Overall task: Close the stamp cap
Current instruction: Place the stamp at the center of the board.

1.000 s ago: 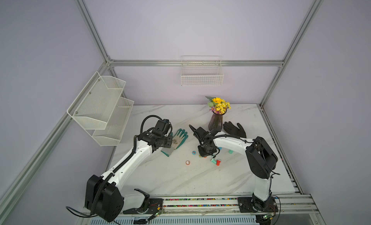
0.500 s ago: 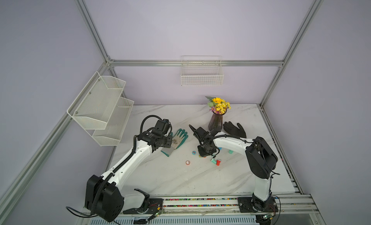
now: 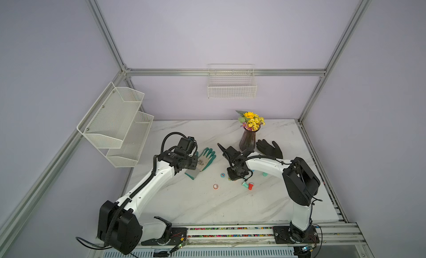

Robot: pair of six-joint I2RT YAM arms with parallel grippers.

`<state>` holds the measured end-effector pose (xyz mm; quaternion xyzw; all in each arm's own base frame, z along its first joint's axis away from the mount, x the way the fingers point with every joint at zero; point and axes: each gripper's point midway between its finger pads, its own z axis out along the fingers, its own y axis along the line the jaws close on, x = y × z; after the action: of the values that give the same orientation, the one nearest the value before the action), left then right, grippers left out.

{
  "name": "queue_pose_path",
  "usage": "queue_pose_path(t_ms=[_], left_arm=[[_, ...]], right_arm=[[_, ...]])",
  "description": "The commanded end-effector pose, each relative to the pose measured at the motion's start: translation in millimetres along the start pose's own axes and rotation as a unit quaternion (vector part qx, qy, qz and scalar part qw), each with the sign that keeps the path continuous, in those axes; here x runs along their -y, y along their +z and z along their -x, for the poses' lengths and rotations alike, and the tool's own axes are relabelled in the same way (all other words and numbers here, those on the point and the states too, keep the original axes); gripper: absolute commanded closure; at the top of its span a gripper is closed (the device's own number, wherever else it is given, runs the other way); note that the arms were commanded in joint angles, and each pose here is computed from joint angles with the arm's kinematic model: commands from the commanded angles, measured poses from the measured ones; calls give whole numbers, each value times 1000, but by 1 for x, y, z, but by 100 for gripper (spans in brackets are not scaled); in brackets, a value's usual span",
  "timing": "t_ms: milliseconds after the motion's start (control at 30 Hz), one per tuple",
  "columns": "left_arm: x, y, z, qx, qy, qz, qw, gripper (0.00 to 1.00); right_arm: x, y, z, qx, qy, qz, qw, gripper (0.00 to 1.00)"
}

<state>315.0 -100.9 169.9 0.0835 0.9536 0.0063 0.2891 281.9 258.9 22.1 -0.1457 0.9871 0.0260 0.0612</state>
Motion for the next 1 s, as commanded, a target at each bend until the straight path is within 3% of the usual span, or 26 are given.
queue_pose_path(t_ms=[0, 267, 467, 767, 967], left_arm=[[-2, -3, 2, 4, 8, -2, 1000, 48], [-3, -6, 3, 11, 5, -1, 1000, 48], [-4, -7, 1, 12, 5, 1, 1000, 48], [-8, -9, 3, 18, 4, 11, 1000, 48], [-10, -8, 3, 17, 3, 19, 1000, 48]], right_arm=[[20, 81, -114, -227, -17, -45, 973, 100], [23, 95, -133, -267, -24, -57, 962, 100], [20, 95, -127, -260, -24, -55, 964, 100], [-11, 18, -18, -74, -10, -35, 997, 100], [-19, -39, 13, -4, 1, -18, 1000, 100]])
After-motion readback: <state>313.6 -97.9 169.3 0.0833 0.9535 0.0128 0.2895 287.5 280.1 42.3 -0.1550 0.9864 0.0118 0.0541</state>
